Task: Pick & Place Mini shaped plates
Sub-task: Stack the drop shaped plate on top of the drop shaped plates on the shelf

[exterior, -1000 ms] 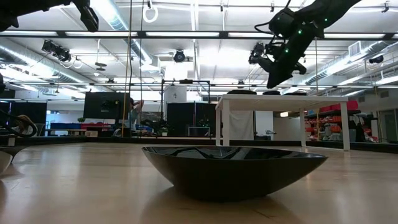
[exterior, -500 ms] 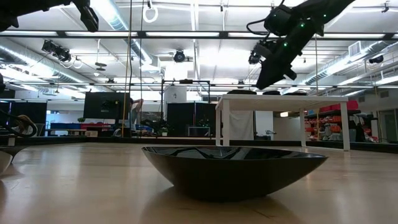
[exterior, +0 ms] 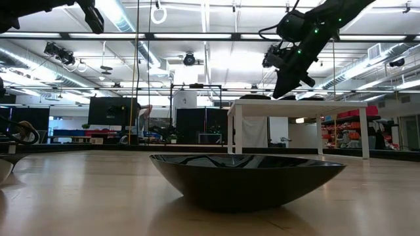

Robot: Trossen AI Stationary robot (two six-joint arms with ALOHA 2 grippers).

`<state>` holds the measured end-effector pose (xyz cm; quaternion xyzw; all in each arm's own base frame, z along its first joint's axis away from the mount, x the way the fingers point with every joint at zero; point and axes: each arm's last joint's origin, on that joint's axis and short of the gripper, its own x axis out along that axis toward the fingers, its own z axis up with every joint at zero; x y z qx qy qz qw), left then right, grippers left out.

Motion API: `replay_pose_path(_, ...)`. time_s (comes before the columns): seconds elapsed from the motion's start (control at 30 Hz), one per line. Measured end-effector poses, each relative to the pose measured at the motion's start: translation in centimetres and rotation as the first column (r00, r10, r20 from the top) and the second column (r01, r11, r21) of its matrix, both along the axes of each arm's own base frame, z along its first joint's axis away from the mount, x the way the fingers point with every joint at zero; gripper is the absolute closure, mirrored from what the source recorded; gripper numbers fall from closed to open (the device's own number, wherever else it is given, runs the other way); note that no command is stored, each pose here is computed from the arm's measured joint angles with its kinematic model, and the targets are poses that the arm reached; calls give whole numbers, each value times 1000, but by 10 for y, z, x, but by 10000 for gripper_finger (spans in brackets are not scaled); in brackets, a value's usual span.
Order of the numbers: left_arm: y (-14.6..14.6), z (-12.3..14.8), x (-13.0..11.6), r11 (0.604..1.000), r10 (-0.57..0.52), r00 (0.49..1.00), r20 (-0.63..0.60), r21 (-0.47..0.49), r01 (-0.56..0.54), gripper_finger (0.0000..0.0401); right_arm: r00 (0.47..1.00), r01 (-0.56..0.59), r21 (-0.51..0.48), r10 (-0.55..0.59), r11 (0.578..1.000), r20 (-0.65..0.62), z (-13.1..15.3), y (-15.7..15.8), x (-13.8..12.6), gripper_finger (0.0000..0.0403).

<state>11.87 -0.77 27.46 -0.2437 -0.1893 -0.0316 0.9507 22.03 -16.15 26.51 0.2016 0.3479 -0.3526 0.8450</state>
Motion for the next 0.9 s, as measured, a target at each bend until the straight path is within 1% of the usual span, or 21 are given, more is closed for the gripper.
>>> replay_pose_path(0.1, 0, 0, 0, 1000, 0, 1000, 0, 0, 0, 360, 1000, 1, -16, -1, 1000, 25, 6, 2, -3, 383)
replay_pose_path(0.2, 0, 0, 0, 1000, 0, 1000, 0, 0, 0, 360, 998, 46, -2, -46, 999, 37, 11, 5, -8, 388)
replay_pose_path(0.27, 0, 0, 0, 1000, 0, 1000, -1, 0, 0, 360, 997, 70, 14, -70, 997, 12, 10, 7, -11, 393)
replay_pose_path(0.37, 0, 0, 0, 1000, 0, 1000, 0, 0, 0, 360, 996, 79, 50, -77, 996, -42, 5, 9, -14, 398)
replay_pose_path(0.47, 0, 0, 0, 1000, 0, 1000, 0, 0, 0, 360, 992, 94, 61, -88, 994, -93, -1, 9, -15, 399)
replay_pose_path(0.77, 0, 0, 0, 1000, 0, 1000, 0, 0, 0, 360, 993, 101, 25, -99, 995, -69, 4, 8, -15, 390)
replay_pose_path(0.9, 0, 0, 0, 1000, 0, 1000, 0, 0, 0, 360, 982, 177, 3, -177, 984, -62, 5, 7, -17, 390)
